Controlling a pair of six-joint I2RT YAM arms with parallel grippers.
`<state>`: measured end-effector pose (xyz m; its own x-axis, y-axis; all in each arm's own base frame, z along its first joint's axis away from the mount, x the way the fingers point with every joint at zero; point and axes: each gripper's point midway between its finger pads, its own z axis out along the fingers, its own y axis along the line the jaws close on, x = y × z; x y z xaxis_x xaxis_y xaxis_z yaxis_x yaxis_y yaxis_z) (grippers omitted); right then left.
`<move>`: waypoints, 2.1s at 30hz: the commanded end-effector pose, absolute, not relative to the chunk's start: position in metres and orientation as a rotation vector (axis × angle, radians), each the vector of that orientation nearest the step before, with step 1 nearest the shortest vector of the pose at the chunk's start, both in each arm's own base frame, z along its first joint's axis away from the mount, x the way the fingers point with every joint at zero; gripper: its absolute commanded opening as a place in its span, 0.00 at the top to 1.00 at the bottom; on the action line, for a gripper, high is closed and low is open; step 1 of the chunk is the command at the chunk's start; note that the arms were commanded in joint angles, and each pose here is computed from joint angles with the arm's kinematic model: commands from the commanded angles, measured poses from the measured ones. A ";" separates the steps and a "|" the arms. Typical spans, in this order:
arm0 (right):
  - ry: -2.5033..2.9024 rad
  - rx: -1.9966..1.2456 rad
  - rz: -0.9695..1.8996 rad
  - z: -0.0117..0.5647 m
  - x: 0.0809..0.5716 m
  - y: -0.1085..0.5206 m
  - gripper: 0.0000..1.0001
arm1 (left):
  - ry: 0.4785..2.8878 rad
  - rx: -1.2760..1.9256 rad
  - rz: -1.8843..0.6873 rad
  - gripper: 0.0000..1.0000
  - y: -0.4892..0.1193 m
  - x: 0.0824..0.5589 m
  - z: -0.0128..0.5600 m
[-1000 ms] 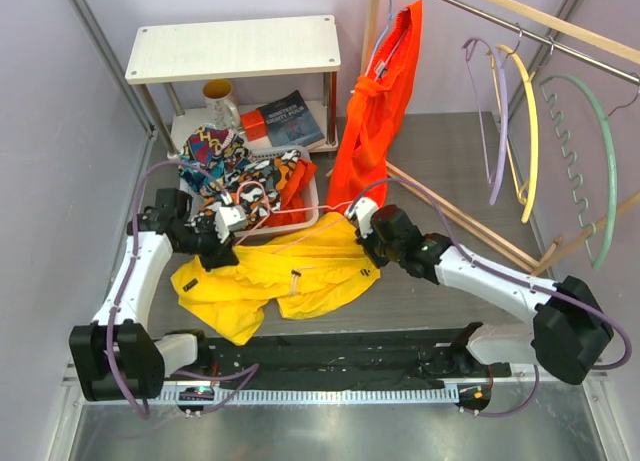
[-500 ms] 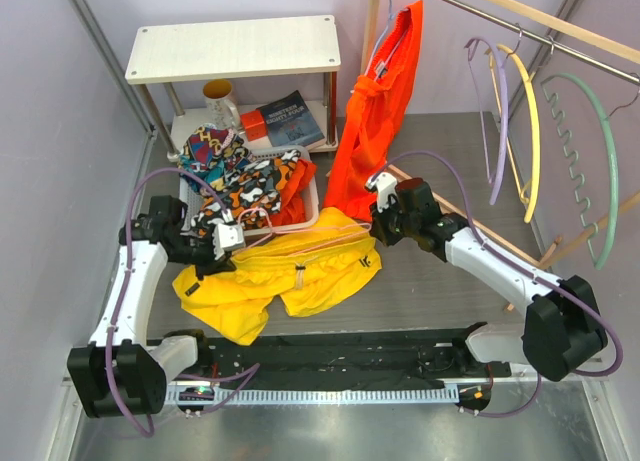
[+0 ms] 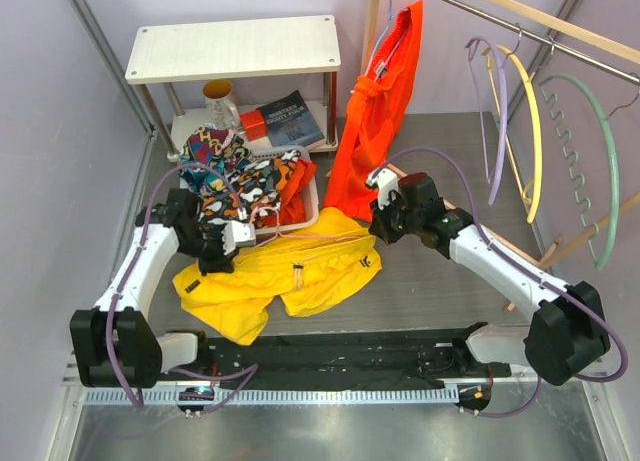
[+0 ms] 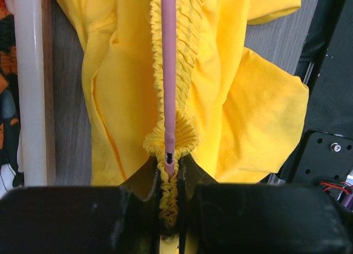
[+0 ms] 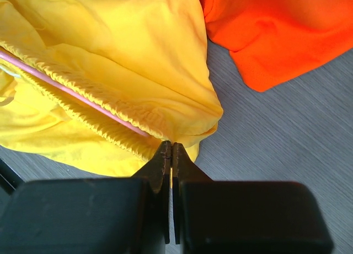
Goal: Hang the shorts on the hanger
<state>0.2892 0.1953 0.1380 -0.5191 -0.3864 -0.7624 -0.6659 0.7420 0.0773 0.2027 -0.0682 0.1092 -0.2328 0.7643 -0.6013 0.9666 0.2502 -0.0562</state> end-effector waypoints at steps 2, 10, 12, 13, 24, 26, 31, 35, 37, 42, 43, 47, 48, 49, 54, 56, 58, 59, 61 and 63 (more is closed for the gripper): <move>2.098 -0.724 0.313 0.180 0.314 0.168 0.99 | 2.225 1.650 -0.340 1.00 -0.050 0.209 0.104; 2.050 -0.899 0.500 0.190 0.280 0.198 0.81 | 2.176 1.510 -0.435 1.00 -0.094 0.226 0.130; 2.018 -0.931 0.498 0.195 0.277 0.198 0.63 | 2.147 1.516 -0.474 1.00 -0.099 0.222 0.136; 2.014 -0.949 0.499 0.195 0.274 0.197 0.52 | 2.125 1.510 -0.481 1.00 -0.101 0.220 0.140; 1.670 -1.276 0.638 0.255 0.255 0.236 0.26 | 1.798 1.642 -0.551 1.00 -0.122 0.196 0.186; 1.572 -1.361 0.646 0.272 0.244 0.247 0.26 | 1.726 1.674 -0.542 1.00 -0.124 0.190 0.199; 1.426 -1.495 0.690 0.307 0.206 0.263 0.29 | 1.647 1.690 -0.577 1.00 -0.133 0.186 0.227; 1.385 -1.544 0.707 0.323 0.188 0.276 0.31 | 1.600 1.706 -0.578 1.00 -0.141 0.187 0.245; 1.367 -1.535 0.723 0.337 0.185 0.283 0.32 | 1.575 1.711 -0.568 1.00 -0.147 0.189 0.253; 1.391 -1.519 0.778 0.349 0.190 0.304 0.35 | 1.591 1.679 -0.612 1.00 -0.162 0.190 0.264; 1.386 -1.529 0.793 0.349 0.187 0.309 0.36 | 1.595 1.678 -0.617 1.00 -0.164 0.191 0.265; 1.394 -1.563 0.803 0.340 0.183 0.326 0.39 | 1.604 1.642 -0.633 1.00 -0.169 0.192 0.267; 1.401 -1.566 0.797 0.338 0.184 0.327 0.40 | 1.604 1.639 -0.630 1.00 -0.169 0.192 0.267; 1.411 -1.574 0.796 0.334 0.185 0.331 0.42 | 1.607 1.636 -0.626 1.00 -0.169 0.192 0.267; 1.464 -1.560 0.771 0.324 0.190 0.331 0.99 | 1.637 1.623 -0.631 0.97 -0.166 0.188 0.262; 1.473 -1.526 0.738 0.328 0.194 0.327 0.99 | 1.651 1.623 -0.636 0.85 -0.164 0.183 0.256; 1.467 -1.514 0.707 0.329 0.198 0.322 0.99 | 1.660 1.622 -0.630 0.84 -0.162 0.182 0.253; 1.452 -1.500 0.692 0.335 0.198 0.316 0.99 | 1.673 1.618 -0.626 0.83 -0.161 0.182 0.250; 1.456 -1.478 0.683 0.336 0.201 0.308 0.99 | 1.700 1.617 -0.616 0.82 -0.158 0.182 0.243; 1.449 -1.472 0.678 0.342 0.197 0.300 0.99 | 1.724 1.599 -0.610 0.78 -0.154 0.185 0.241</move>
<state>0.1916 0.3203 0.3038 0.1031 -0.5124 -0.8525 -0.9875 0.0502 -0.1496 0.1834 -0.1572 0.2410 0.0282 0.6663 -0.7452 0.9881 0.0941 0.1215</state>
